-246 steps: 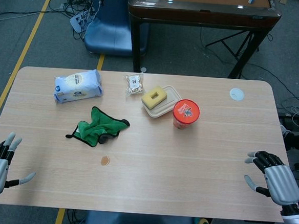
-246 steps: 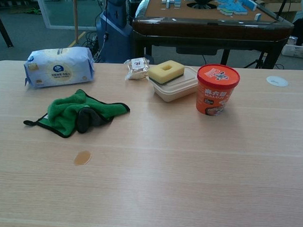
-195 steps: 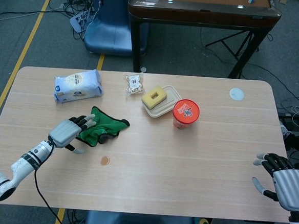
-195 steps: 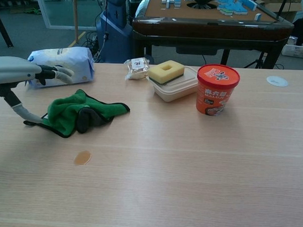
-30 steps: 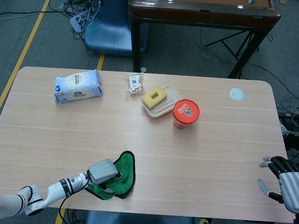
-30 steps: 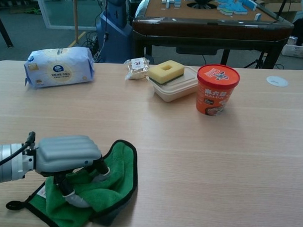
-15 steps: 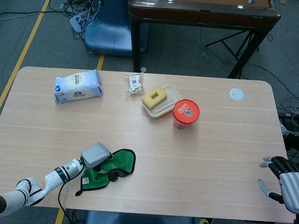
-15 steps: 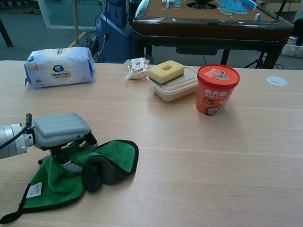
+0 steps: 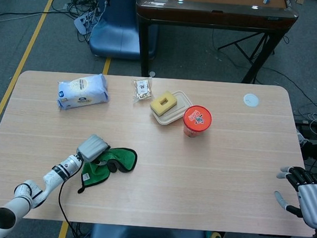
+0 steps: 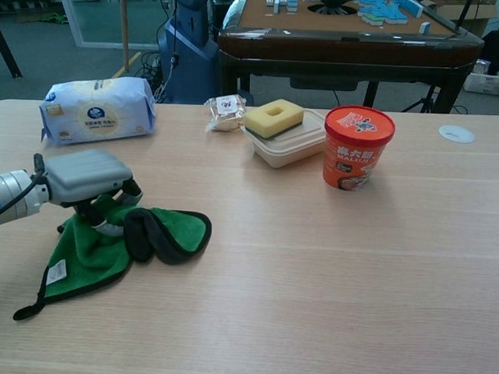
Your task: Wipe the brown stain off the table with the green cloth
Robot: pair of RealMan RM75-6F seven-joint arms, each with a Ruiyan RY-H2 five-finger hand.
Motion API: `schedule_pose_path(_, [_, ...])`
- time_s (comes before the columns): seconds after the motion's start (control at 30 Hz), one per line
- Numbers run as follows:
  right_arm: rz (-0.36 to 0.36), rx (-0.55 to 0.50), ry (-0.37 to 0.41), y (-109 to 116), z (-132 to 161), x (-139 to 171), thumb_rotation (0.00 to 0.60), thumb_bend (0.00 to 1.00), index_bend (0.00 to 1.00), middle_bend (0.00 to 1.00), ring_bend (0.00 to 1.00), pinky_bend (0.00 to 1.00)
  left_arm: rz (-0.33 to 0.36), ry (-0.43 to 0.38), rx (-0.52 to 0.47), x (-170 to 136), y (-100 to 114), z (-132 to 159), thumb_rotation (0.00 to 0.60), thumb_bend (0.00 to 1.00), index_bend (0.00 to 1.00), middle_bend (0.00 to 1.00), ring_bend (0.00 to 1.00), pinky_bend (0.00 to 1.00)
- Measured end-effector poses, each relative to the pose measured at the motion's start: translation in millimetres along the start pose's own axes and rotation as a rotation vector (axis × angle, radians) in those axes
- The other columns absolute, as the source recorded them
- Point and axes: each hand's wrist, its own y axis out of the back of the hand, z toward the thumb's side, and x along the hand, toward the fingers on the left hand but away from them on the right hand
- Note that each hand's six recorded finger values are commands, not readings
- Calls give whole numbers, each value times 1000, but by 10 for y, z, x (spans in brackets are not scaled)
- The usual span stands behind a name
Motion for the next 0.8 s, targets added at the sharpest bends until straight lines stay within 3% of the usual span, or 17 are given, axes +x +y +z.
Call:
schedule_pose_path(0.3, [-1,1,8,1,25,-4,600,373,384,314,227,260,90,140,-11,145,332,-401,600,251,658,688,666,955])
schedule_pose_path(0.8, [-1,-2,10,-4,31,-6,600,372,384,314,227,260,294,267,-67,293,1028,-714,600,251,631,681,653,955])
